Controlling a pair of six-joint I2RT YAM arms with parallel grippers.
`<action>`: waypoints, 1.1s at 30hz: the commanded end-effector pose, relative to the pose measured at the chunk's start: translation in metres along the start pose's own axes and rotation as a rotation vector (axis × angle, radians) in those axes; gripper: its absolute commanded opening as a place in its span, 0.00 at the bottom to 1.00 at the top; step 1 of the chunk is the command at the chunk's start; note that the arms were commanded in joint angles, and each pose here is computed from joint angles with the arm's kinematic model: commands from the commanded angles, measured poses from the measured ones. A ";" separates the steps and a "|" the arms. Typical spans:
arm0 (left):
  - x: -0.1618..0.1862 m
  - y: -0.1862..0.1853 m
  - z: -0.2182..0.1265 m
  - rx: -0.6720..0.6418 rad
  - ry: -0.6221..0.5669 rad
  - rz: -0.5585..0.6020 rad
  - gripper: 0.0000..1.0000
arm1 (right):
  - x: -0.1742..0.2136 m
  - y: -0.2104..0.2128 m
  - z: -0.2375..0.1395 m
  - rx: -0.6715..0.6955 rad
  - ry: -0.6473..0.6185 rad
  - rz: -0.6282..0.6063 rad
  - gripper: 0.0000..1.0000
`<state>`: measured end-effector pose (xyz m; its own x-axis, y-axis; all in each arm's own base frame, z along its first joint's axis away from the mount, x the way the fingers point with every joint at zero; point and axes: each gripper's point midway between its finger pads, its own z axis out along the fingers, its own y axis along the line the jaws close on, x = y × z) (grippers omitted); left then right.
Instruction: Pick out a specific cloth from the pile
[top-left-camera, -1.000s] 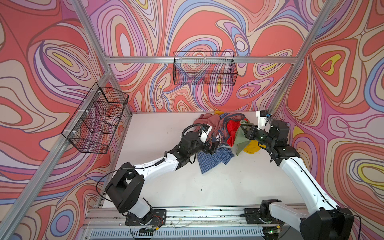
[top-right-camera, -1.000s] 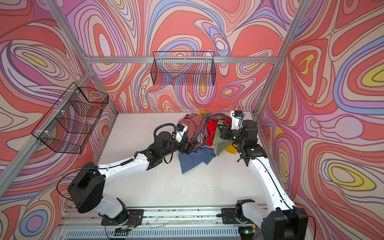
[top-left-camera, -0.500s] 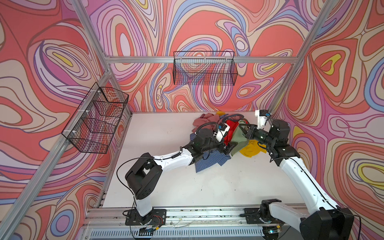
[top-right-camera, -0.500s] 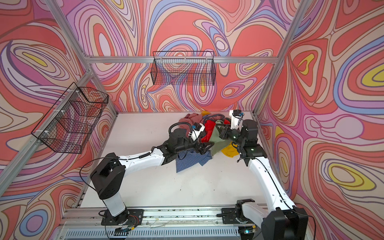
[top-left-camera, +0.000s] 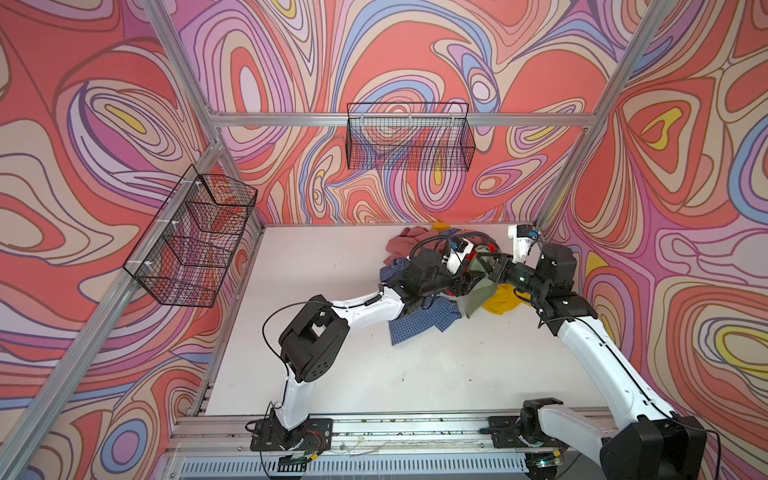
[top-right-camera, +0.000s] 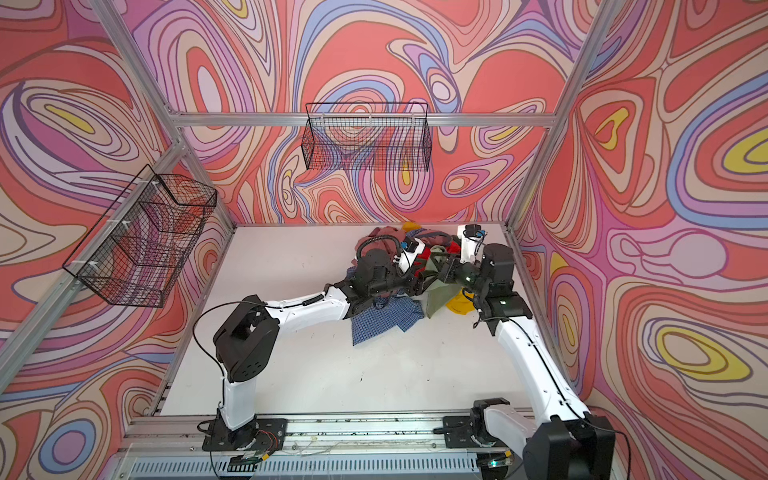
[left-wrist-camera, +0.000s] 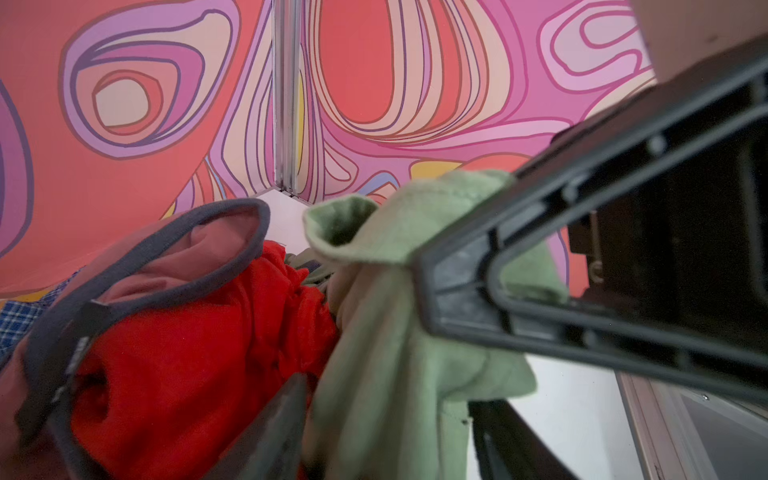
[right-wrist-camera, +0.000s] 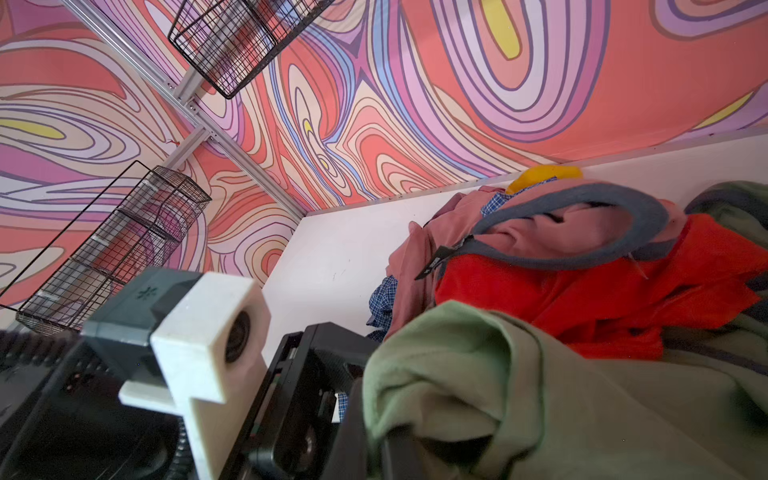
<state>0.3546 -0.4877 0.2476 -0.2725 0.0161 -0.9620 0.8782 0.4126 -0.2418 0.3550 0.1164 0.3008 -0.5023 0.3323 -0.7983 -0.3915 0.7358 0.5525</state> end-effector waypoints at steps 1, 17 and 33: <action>-0.012 -0.011 0.002 0.046 -0.038 -0.011 0.23 | -0.006 0.007 -0.006 0.001 -0.034 -0.036 0.00; -0.016 0.005 -0.019 -0.090 -0.070 -0.070 0.00 | -0.002 -0.087 -0.042 0.466 -0.068 0.055 0.91; -0.019 -0.003 -0.033 -0.047 -0.135 -0.096 0.00 | 0.064 -0.177 0.000 0.339 0.034 0.592 0.76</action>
<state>0.3523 -0.4612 0.2215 -0.3671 -0.0379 -0.9294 0.7973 0.5018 -0.3354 0.3813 0.0003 0.1415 -0.5993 0.6854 -0.4135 0.2654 0.6575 0.7052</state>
